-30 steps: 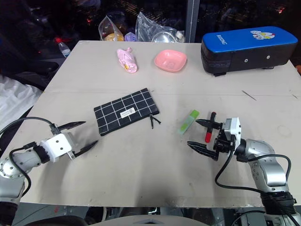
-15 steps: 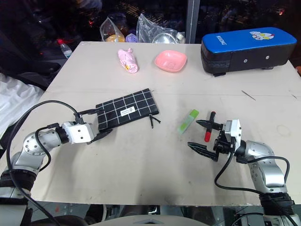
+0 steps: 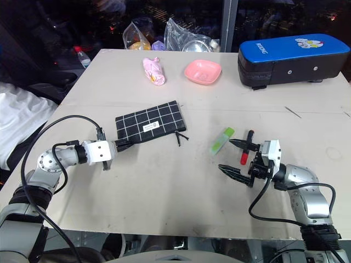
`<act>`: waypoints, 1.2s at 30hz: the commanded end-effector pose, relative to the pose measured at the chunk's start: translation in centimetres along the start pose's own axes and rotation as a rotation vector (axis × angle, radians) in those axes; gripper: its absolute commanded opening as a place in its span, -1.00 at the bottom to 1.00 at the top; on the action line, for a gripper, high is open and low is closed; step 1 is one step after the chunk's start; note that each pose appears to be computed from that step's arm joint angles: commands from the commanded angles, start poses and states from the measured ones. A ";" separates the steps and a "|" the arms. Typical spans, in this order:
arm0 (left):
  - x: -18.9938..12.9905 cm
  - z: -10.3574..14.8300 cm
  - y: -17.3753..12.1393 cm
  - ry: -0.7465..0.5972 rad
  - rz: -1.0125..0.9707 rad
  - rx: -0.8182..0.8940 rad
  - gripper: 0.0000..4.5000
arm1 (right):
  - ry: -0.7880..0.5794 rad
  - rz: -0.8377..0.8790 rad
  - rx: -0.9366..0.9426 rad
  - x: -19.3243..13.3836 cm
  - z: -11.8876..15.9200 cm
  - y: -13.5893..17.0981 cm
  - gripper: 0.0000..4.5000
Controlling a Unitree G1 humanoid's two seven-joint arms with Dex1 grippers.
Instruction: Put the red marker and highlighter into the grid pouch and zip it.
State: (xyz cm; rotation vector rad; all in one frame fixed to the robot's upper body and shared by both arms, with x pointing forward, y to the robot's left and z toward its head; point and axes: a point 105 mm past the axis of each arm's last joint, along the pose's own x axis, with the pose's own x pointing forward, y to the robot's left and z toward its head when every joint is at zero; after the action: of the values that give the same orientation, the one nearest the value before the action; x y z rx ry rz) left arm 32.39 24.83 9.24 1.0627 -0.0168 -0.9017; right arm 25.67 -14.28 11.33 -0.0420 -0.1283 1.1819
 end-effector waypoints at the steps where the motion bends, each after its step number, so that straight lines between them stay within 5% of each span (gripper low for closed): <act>1: 0.1 2.5 2.4 -0.086 0.160 0.078 -0.99 | -0.021 -0.008 -0.035 -0.2 0.8 0.0 1.00; 12: -0.8 7.9 4.2 -0.178 0.371 0.074 -0.99 | -0.041 -0.023 -0.027 0.5 1.5 -0.6 1.00; 23: 1.0 11.9 4.2 -0.295 0.396 -0.424 -0.99 | -0.037 -0.160 -0.053 5.3 3.5 -2.1 1.00; 36: 2.8 12.1 3.2 -0.282 0.394 -0.483 -0.99 | 0.052 -0.407 0.086 8.7 4.6 -4.6 1.00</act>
State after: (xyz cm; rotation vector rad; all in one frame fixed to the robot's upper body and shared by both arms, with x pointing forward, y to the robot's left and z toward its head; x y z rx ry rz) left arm 31.23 15.11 16.30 0.4398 -0.1840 -0.6408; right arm 32.64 -8.51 15.33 0.0125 -0.0075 0.7792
